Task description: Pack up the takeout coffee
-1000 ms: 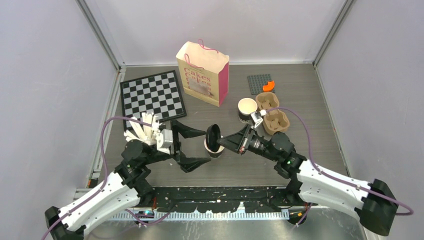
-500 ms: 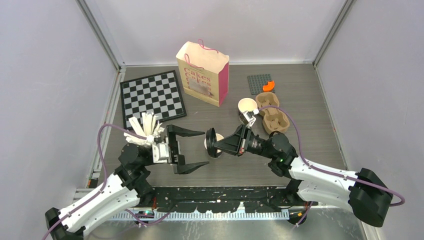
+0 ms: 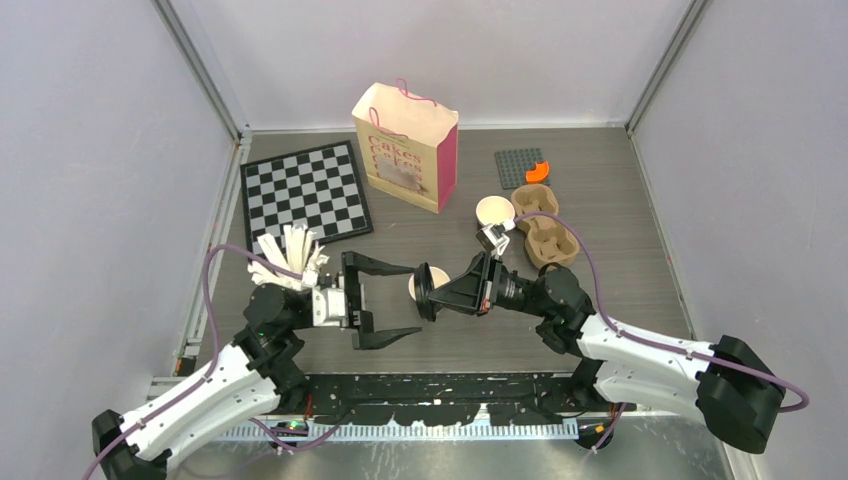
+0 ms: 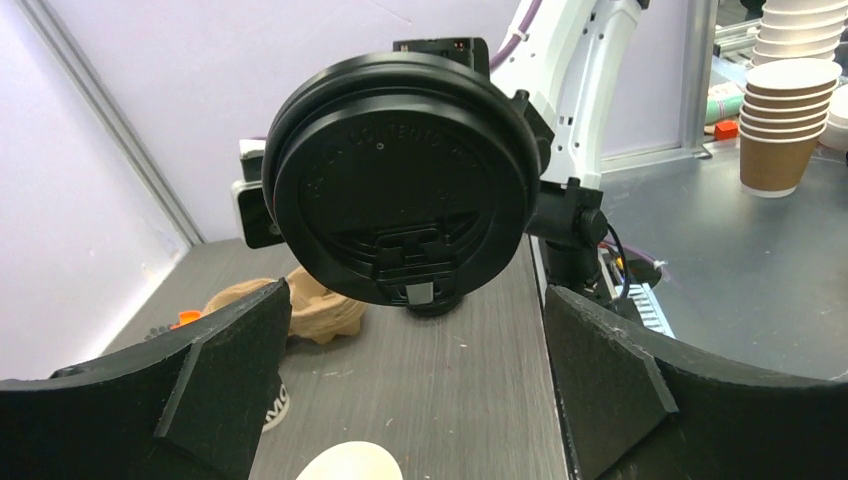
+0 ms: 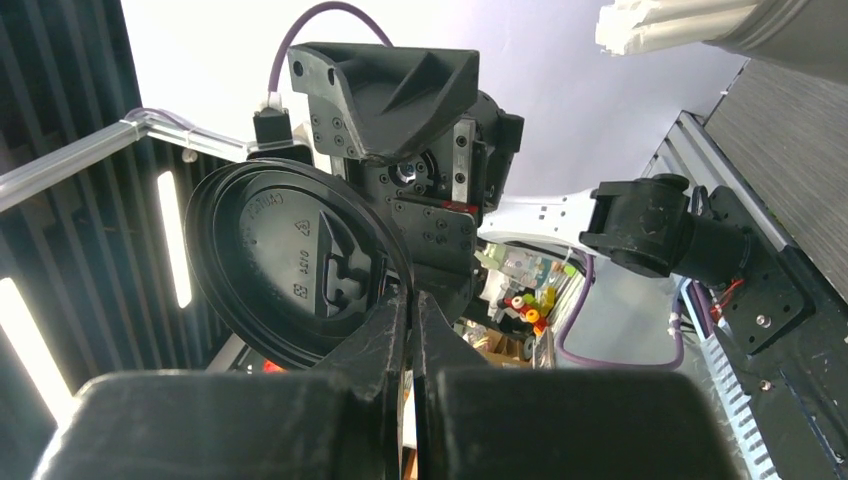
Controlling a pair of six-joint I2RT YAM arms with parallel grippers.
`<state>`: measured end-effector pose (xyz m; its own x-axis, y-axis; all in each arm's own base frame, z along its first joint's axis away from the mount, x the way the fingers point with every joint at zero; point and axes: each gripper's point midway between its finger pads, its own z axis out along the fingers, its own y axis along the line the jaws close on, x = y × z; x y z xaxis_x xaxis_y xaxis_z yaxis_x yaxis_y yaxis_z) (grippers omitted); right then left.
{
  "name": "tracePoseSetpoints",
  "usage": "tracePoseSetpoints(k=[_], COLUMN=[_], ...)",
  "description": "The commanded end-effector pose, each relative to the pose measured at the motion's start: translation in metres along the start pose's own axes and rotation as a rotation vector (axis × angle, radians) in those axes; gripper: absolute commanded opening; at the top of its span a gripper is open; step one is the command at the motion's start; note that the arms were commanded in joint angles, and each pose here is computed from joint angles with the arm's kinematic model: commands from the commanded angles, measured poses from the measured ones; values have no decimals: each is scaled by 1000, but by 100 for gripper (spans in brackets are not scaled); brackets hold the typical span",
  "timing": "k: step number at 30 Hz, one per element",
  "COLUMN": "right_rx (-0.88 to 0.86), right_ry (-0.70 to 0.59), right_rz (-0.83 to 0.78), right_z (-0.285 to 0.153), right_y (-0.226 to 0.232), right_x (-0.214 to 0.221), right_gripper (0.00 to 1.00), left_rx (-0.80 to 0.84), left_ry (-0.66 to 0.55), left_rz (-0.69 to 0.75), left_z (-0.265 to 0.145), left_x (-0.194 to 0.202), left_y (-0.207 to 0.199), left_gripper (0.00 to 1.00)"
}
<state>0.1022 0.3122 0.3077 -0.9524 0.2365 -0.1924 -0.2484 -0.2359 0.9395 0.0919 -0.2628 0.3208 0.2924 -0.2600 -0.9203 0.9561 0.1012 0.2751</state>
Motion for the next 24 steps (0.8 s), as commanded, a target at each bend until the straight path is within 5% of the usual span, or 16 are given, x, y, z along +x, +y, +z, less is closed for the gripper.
tracePoseSetpoints(k=[1,24], right_rx=[-64,-32], right_ry=[28,24], right_rz=[-21,15], right_z=[0,3], right_y=[12,-4], right_x=[5,4], right_gripper=[2,2], left_rx=[21,25], left_ry=[-68,-84], left_rz=[54,83], left_z=[10,9], left_x=[-27,-30], left_y=[4,2], left_gripper=[100,96])
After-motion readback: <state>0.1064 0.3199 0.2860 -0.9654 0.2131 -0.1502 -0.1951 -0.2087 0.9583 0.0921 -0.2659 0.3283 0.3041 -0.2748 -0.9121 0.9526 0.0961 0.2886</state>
